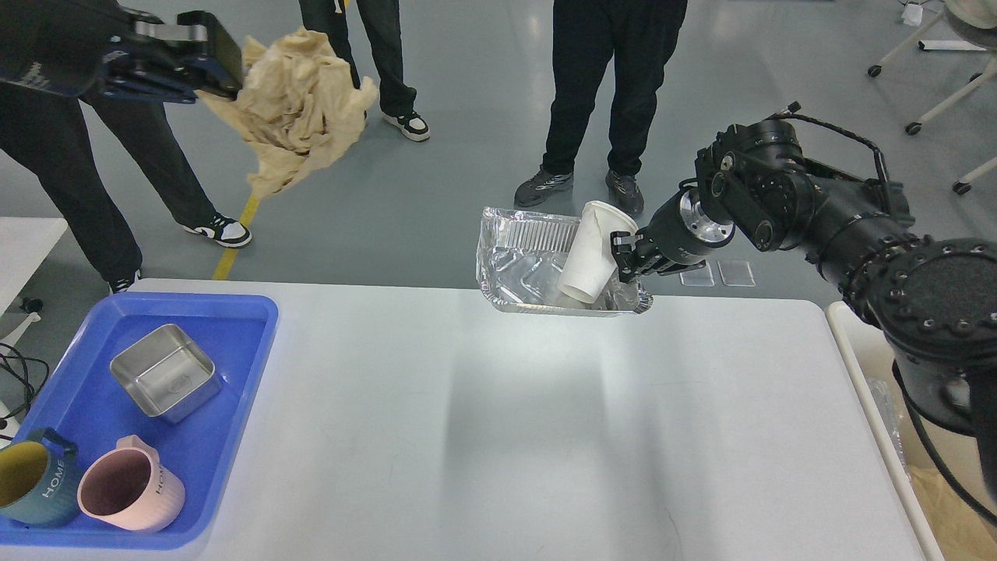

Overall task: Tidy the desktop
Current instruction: 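Drop the brown paper into the foil tray and withdraw left gripper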

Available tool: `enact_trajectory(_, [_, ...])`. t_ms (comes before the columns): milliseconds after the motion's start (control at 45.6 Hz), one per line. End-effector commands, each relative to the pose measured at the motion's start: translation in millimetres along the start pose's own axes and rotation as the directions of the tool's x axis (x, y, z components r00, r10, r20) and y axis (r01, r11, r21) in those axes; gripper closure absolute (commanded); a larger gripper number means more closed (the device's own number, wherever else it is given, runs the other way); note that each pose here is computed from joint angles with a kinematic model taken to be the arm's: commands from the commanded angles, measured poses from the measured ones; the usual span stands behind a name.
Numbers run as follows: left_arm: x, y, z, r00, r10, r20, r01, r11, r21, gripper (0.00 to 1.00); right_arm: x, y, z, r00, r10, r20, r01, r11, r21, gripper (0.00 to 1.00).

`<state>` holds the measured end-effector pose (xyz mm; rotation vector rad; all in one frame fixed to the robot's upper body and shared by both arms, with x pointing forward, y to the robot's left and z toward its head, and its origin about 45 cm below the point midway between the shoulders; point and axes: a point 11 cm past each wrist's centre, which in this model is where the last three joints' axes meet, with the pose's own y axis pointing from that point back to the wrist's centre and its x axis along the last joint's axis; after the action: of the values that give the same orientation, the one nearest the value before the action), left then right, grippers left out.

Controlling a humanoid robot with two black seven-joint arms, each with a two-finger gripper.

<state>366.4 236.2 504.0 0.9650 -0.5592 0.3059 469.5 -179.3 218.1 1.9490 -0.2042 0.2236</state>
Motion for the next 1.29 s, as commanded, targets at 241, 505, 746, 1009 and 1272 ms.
enact_trajectory(241, [38, -179, 69, 0.993, -0.040, -0.111, 0.043, 0.999, 0.018, 1.00, 8, 10, -5, 1.000, 0.018, -0.009, -0.018, 1.000, 0.004, 1.00])
enact_trajectory(505, [8, -240, 85, 0.985, -0.089, -0.150, 0.093, 0.995, 0.023, 1.00, 9, 10, -6, 1.000, 0.019, -0.012, -0.019, 1.000, 0.005, 1.00])
enact_trajectory(746, [-17, -266, 73, 0.981, -0.113, -0.155, 0.125, 0.990, 0.068, 1.00, 9, 11, -5, 1.000, 0.021, -0.009, -0.021, 1.000, 0.005, 1.00])
enact_trajectory(1009, [-25, -274, 65, 0.978, -0.111, -0.175, 0.127, 0.989, 0.081, 0.90, 9, 11, -3, 1.000, 0.022, -0.006, -0.022, 1.000, 0.005, 1.00])
enact_trajectory(1272, [-25, -274, 64, 0.975, -0.108, -0.195, 0.122, 0.991, 0.058, 0.07, 8, 10, -2, 1.000, 0.020, -0.005, -0.020, 1.000, 0.002, 1.00])
